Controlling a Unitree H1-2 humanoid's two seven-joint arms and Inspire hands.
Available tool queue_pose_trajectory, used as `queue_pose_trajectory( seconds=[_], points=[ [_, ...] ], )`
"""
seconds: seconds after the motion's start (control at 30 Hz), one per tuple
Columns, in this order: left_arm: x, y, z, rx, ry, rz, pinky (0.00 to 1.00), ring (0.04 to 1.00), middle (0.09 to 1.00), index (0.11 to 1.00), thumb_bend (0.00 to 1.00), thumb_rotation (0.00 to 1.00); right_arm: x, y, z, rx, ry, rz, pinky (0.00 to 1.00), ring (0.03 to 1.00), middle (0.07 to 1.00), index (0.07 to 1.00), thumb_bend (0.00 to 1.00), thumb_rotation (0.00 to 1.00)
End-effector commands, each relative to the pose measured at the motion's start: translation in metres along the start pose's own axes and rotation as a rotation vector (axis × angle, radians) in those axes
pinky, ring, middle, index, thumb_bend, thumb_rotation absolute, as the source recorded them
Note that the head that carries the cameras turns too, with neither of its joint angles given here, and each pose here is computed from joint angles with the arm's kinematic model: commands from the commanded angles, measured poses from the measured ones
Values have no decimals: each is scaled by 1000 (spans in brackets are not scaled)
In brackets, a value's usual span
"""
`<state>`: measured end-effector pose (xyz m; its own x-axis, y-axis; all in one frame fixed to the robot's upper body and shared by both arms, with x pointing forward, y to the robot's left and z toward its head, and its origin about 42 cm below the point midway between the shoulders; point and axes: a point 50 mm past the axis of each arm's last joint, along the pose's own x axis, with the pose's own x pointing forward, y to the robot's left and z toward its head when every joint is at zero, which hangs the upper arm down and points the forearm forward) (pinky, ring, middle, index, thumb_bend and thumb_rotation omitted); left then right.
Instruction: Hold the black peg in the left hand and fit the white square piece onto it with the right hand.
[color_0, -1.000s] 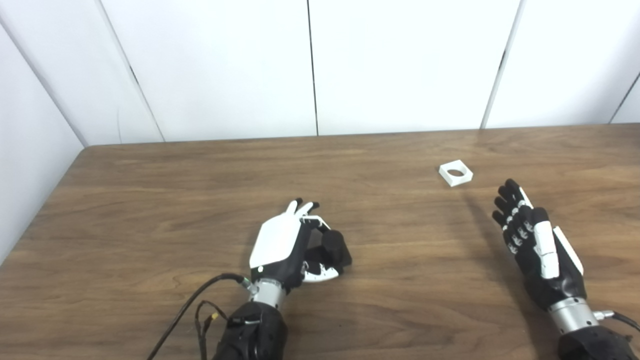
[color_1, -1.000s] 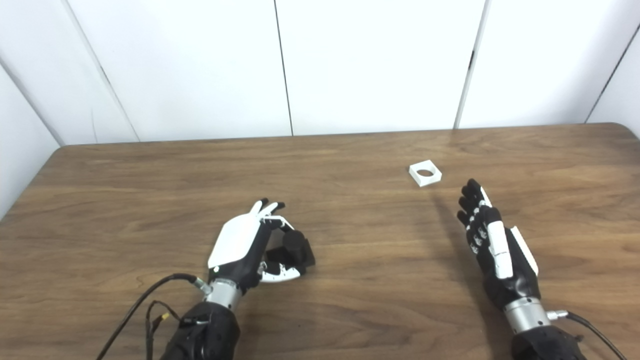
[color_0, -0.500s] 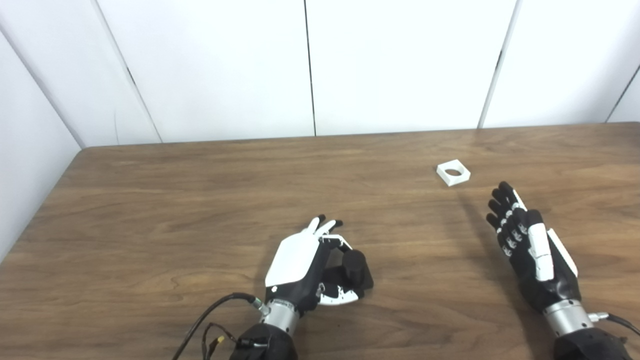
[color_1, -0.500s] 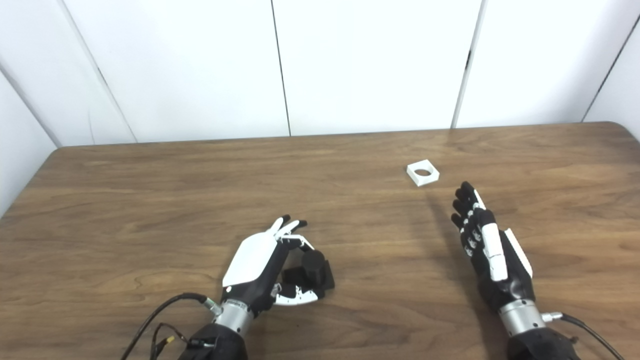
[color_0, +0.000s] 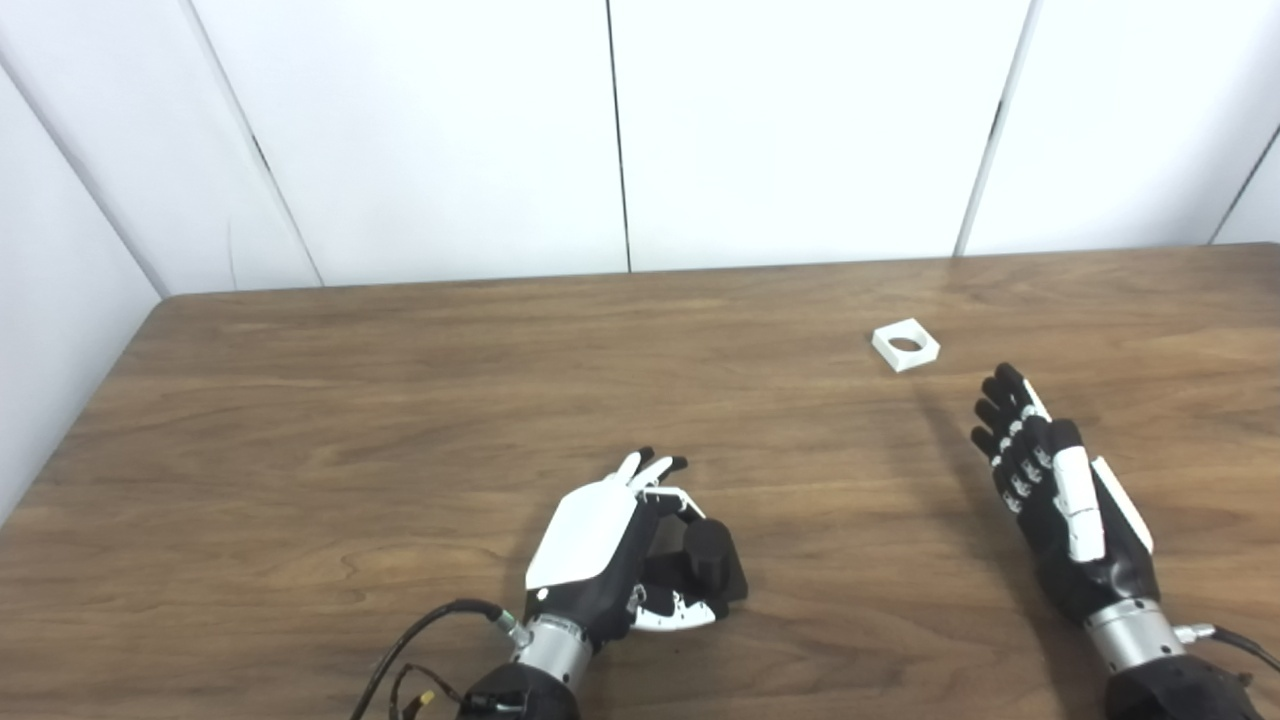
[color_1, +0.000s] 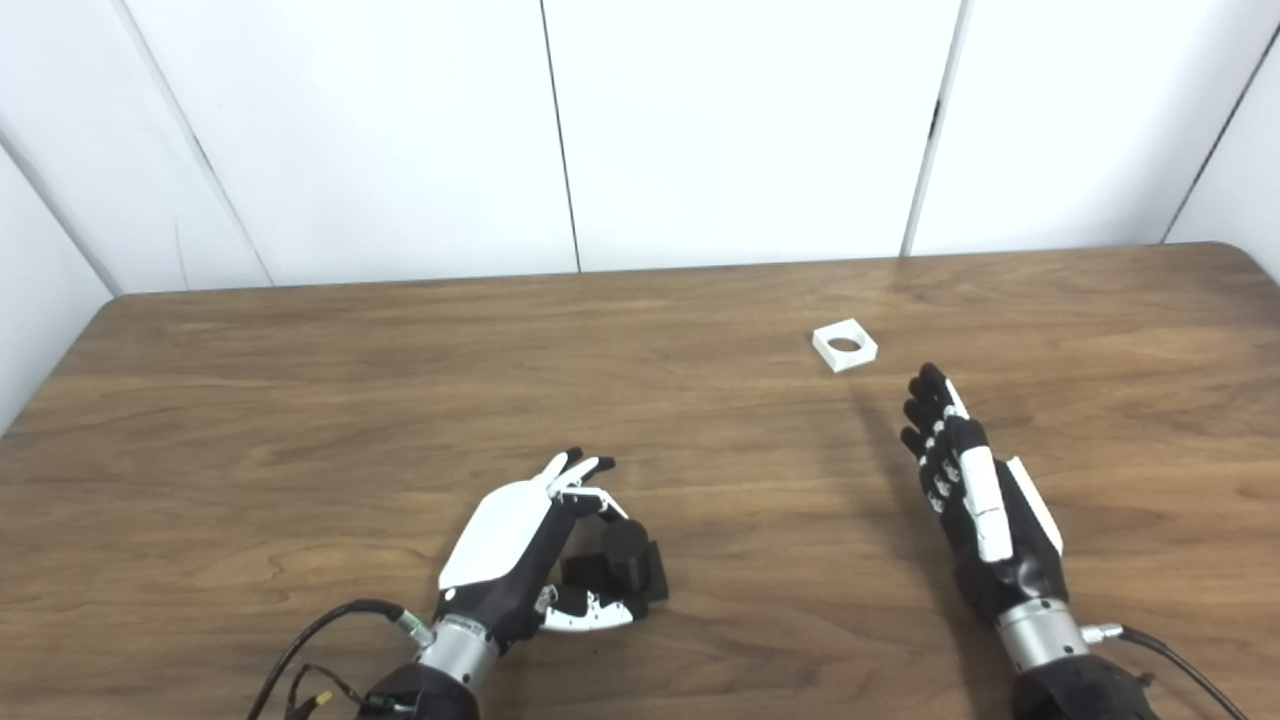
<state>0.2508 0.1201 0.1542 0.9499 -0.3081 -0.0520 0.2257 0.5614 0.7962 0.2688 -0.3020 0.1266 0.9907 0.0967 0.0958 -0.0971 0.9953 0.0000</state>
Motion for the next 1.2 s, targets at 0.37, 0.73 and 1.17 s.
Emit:
queue_pose_trajectory(
  seconds=[0.37, 0.73, 1.17],
  points=[
    [-1, 1, 3, 40, -6, 9, 935, 1000, 927, 491, 520, 68, -10, 4, -13, 25, 67, 1, 1000, 1000, 1000, 1000, 579, 1000],
    [-1, -2, 4, 46, -4, 13, 920, 1000, 921, 491, 521, 69, 10, -1, 1, -14, 31, 20, 1000, 1000, 1000, 1000, 624, 1000],
    [2, -3, 2, 41, 6, 14, 922, 1000, 924, 492, 521, 68, 41, -4, 20, -33, -17, 32, 1000, 1000, 1000, 1000, 605, 1000]
  ],
)
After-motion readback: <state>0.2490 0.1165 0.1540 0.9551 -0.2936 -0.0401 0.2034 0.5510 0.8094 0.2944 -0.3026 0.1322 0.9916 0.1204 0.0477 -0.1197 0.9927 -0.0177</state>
